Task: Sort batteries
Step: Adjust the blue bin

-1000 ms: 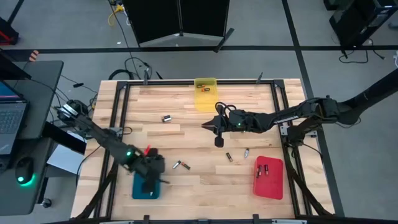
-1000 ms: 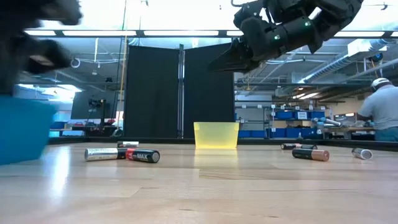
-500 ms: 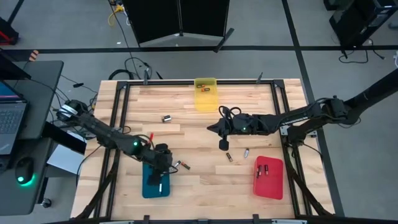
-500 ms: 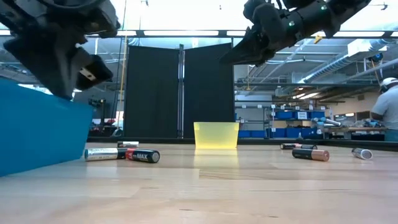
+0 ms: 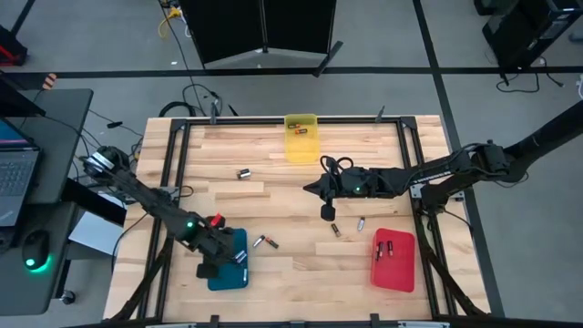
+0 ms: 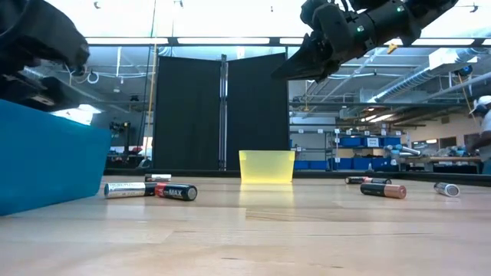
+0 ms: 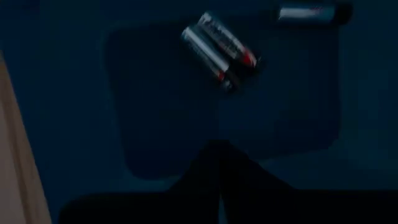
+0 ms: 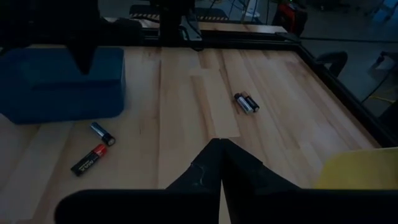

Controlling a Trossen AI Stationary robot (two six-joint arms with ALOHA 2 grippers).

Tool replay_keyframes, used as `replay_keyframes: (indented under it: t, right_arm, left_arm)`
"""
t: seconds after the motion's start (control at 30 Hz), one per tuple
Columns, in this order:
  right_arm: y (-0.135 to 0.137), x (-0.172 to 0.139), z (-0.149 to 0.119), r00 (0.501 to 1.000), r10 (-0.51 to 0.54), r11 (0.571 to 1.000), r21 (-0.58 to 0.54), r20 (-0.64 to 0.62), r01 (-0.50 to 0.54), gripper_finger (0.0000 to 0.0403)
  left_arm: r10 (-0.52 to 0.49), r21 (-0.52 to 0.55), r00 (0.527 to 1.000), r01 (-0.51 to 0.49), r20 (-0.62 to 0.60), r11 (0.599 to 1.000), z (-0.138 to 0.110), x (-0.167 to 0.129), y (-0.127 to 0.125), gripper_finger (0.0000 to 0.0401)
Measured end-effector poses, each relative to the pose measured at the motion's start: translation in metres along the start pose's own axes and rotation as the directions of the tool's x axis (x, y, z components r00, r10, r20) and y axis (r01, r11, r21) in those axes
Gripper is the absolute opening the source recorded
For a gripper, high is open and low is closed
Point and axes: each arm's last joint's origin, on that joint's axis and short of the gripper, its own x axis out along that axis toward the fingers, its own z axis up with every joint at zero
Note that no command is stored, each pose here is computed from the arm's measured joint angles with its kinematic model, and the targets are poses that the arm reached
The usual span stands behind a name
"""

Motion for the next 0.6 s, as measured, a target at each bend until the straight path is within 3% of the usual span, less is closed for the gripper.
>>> replay_keyframes:
  t: [0.6]
  right_arm:
    - [0.000,0.000,0.000,1.000,0.000,1.000,-0.009,-0.003,0.000,0.0018]
  left_arm:
    - [0.082,-0.130,0.995,-0.089,-0.059,0.987,-0.033,-0.035,0.004,0.0003]
